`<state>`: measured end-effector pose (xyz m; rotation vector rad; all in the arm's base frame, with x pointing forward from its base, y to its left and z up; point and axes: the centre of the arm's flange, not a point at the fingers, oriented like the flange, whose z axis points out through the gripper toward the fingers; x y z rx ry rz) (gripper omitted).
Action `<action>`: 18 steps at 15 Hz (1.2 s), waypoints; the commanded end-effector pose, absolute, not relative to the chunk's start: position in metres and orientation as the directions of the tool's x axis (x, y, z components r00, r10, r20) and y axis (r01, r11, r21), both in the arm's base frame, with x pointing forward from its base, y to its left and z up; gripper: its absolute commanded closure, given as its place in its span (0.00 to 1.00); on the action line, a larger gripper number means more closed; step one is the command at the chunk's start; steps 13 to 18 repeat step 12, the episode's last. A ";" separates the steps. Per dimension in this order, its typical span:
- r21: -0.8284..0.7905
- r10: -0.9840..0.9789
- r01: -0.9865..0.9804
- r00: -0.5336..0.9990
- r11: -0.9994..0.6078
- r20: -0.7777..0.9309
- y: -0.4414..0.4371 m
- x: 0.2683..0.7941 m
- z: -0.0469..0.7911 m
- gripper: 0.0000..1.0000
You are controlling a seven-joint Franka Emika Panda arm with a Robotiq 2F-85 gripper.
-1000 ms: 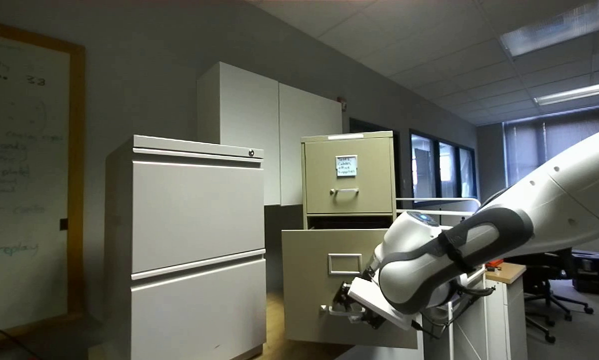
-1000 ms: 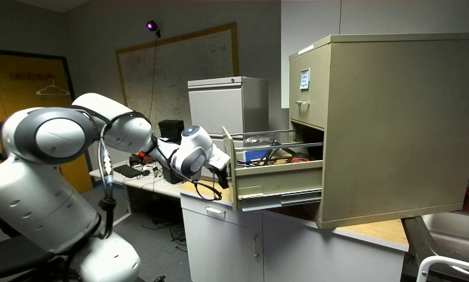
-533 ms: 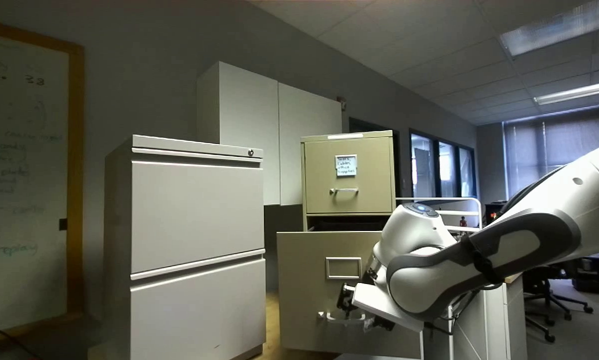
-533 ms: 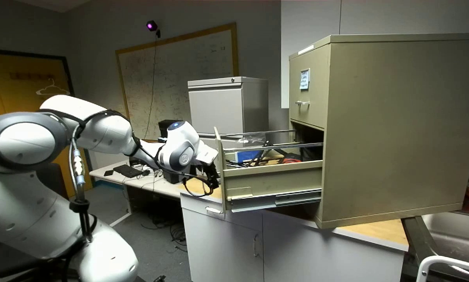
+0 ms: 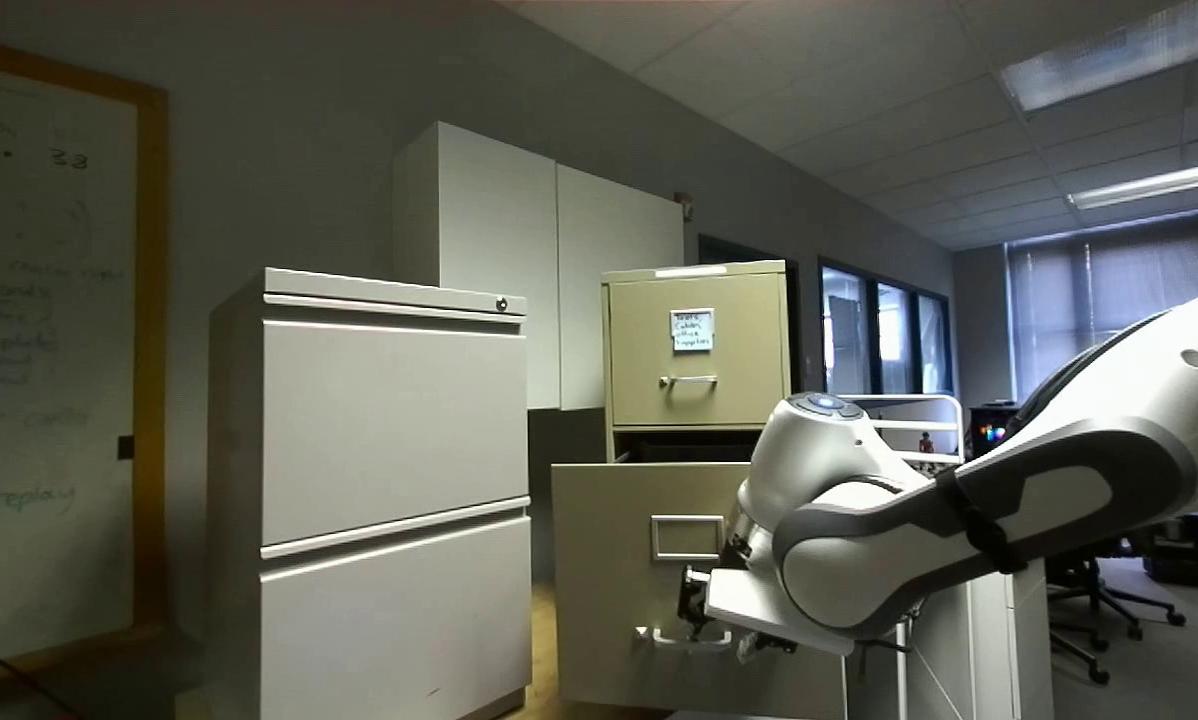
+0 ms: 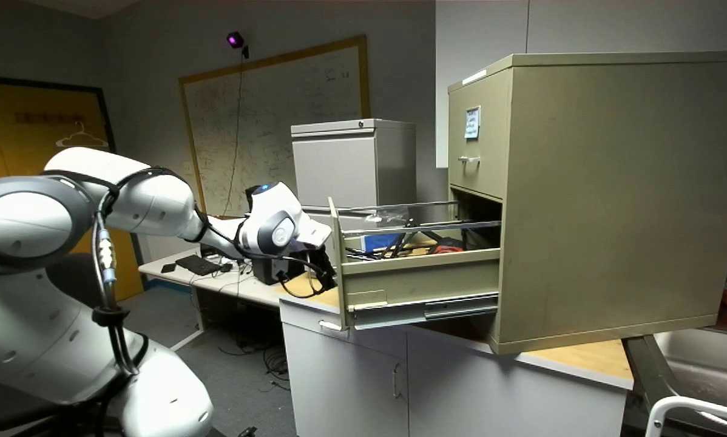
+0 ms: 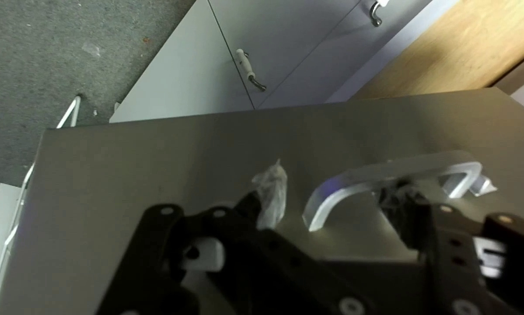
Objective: Open the bottom drawer of the cabinet on the right
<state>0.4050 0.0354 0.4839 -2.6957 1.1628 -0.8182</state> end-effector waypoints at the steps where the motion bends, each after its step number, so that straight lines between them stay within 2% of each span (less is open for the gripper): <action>1: -0.281 -0.606 -0.557 0.571 -0.781 0.553 0.068 0.385 0.552 0.08; 8: -0.306 -0.413 -0.287 0.492 -0.908 0.766 0.137 0.337 0.657 0.08; 12: -0.237 -0.349 -0.257 0.647 -0.937 0.678 0.135 0.326 0.654 0.08; 18: -0.237 -0.349 -0.257 0.647 -0.937 0.678 0.135 0.326 0.654 0.08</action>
